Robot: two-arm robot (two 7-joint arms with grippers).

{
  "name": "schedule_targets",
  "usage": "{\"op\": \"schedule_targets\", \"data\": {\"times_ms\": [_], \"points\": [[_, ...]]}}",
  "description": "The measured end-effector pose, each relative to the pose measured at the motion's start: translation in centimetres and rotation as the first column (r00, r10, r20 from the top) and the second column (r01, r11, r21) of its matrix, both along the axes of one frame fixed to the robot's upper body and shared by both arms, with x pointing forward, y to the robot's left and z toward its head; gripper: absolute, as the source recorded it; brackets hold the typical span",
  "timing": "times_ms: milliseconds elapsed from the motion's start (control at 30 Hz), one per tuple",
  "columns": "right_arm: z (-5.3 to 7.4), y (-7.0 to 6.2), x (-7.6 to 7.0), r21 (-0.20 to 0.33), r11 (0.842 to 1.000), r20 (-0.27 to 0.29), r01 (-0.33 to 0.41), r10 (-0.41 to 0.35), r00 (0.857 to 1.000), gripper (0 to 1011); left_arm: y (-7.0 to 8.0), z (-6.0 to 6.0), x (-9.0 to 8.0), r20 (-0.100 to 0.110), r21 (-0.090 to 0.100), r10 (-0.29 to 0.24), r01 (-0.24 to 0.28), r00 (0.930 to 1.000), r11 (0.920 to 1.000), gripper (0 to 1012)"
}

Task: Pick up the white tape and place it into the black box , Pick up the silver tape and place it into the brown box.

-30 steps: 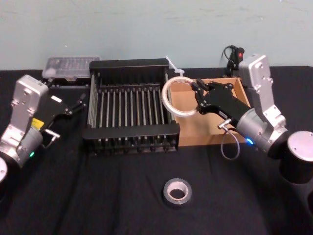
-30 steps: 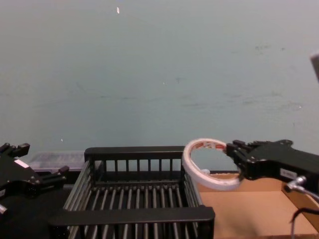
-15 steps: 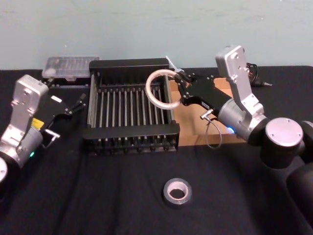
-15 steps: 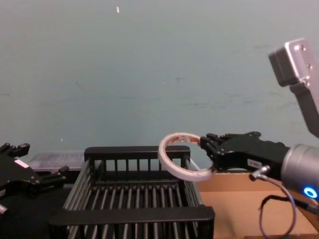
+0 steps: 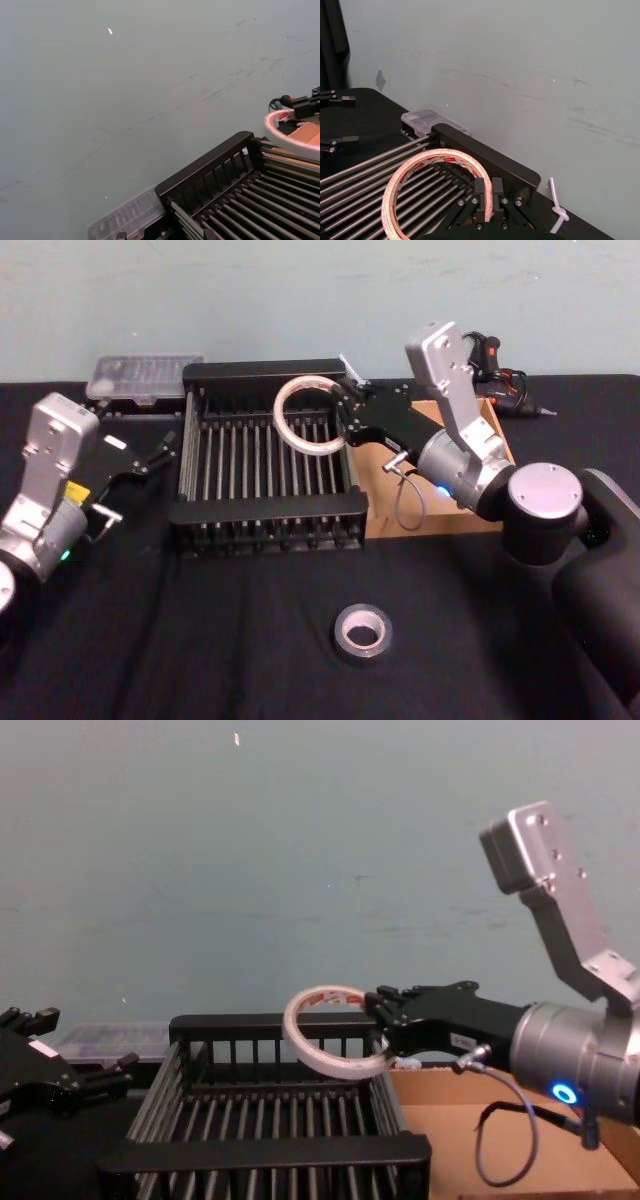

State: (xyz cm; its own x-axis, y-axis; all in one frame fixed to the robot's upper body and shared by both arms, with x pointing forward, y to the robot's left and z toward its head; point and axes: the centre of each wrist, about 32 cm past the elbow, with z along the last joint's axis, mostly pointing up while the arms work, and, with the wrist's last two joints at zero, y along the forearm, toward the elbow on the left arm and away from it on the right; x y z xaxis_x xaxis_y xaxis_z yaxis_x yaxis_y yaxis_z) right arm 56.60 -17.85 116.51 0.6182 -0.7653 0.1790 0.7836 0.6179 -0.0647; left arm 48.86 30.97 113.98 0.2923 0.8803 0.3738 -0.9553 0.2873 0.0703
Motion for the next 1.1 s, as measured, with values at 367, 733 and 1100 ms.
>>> {"op": "schedule_targets", "data": {"times_ms": [367,733,1100], "points": [[0.1,1.5,1.1,-0.015,1.000,0.000,-0.023,0.023,1.000,93,0.0,0.0,0.0,0.000,0.000,0.000,0.000,1.0000,1.0000,1001],[-0.2,2.2,1.5,-0.034,0.999,-0.014,-0.033,0.032,0.999,92,0.0,0.0,0.0,0.000,0.000,0.000,0.000,1.0000,1.0000,1001],[-0.2,2.1,1.5,-0.032,0.999,-0.014,-0.031,0.030,0.999,92,0.0,0.0,0.0,0.000,0.000,0.000,0.000,1.0000,1.0000,1001]]}}
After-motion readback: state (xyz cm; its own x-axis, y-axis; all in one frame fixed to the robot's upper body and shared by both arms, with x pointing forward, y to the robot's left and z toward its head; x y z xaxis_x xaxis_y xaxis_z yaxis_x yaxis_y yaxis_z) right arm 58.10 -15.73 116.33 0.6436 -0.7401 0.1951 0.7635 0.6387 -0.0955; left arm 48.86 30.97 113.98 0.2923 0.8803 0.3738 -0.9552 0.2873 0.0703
